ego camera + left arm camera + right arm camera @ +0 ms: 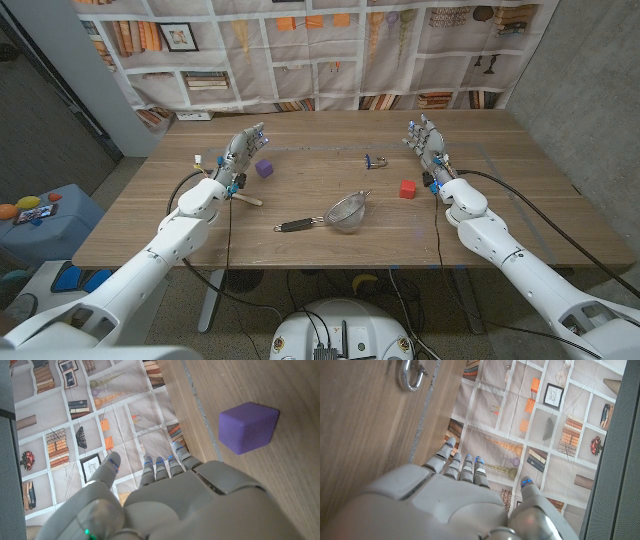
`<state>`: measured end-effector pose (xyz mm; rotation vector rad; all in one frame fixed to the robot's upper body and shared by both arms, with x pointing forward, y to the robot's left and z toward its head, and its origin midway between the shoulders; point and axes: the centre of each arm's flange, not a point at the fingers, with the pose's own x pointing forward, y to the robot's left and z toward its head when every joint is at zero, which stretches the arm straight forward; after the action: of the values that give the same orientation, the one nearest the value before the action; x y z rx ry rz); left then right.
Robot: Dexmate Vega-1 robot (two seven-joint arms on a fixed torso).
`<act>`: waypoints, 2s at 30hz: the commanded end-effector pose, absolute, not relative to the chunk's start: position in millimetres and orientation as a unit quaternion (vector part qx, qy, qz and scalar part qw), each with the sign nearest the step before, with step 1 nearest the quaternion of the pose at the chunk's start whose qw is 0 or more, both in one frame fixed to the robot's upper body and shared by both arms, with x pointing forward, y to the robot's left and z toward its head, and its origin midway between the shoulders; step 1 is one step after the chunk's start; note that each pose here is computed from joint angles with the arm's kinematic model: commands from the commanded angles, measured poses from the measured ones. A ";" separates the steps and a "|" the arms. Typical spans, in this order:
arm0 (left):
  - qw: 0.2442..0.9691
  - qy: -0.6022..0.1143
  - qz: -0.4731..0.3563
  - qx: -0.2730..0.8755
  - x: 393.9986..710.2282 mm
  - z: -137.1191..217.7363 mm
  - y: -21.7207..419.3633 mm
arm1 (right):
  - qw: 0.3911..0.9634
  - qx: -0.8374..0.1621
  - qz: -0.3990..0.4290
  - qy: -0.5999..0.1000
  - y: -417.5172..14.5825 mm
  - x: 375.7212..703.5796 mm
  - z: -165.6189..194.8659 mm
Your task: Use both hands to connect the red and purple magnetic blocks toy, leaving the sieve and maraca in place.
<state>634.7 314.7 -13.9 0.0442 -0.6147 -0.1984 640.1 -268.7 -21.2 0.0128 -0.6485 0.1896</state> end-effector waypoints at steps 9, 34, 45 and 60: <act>0.939 -0.301 -0.077 0.150 604.5 19.3 337.7 | 0.943 0.002 0.095 -0.320 -264.8 639.3 -26.3; 0.891 -0.257 -0.053 0.371 569.4 71.7 358.6 | 0.939 0.006 0.097 -0.331 -266.1 646.6 -24.6; 0.840 -0.227 -0.047 0.491 562.5 93.0 358.6 | 0.938 0.009 0.099 -0.331 -263.3 646.8 -25.6; 0.744 -0.194 -0.025 0.639 560.7 109.0 342.0 | 0.939 0.015 0.088 -0.334 -271.0 642.7 -30.3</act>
<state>563.5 349.7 96.3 1.1393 -0.4662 -0.0980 645.6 -265.5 -28.1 0.0201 -0.6761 0.1957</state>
